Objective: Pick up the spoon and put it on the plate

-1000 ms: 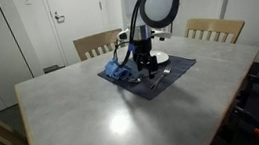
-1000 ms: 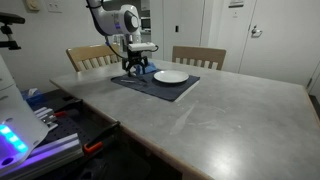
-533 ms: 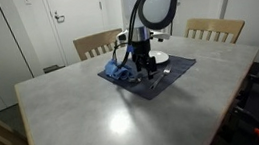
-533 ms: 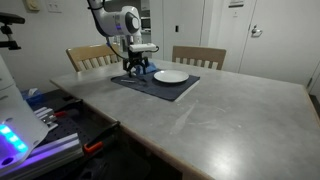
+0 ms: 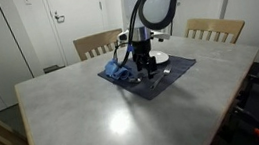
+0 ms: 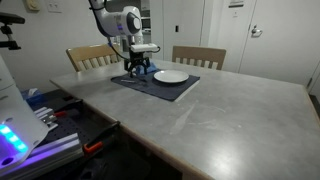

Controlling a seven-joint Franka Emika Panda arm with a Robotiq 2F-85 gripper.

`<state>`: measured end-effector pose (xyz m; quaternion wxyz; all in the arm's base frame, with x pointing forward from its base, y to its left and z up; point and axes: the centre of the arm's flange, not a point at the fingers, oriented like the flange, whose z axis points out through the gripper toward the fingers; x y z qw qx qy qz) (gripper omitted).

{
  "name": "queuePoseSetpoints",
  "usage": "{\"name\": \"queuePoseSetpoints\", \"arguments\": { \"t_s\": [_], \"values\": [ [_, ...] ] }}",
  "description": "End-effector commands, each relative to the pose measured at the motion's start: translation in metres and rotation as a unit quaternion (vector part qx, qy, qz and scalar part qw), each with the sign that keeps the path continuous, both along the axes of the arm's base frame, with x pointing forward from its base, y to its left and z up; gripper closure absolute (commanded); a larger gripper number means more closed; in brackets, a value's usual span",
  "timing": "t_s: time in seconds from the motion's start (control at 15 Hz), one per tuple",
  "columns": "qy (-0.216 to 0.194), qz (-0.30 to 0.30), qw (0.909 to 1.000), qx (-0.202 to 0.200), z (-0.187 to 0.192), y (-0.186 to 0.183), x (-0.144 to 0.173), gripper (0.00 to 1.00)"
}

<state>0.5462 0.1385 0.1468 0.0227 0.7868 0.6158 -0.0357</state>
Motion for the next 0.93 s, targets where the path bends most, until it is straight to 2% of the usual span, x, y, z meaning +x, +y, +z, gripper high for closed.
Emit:
{"name": "queuePoseSetpoints", "arguments": {
  "t_s": [0.0,0.33,0.4,0.47,0.6,0.8,0.87],
  "values": [
    [-0.003,0.010,0.9999,0.008,-0.010,-0.003,0.009,0.00],
    [0.002,0.010,0.9999,0.009,-0.018,-0.002,0.014,0.02],
    [0.001,0.009,0.9999,0.009,-0.019,-0.003,0.015,0.20],
    [0.000,0.009,0.9999,0.009,-0.018,-0.003,0.016,0.20],
    [-0.003,0.008,0.9999,0.009,-0.015,-0.003,0.019,0.27],
    [-0.006,0.007,0.9999,0.009,-0.014,-0.004,0.020,0.28],
    [-0.006,0.006,0.9999,0.009,-0.014,-0.005,0.020,0.32]
  ]
}}
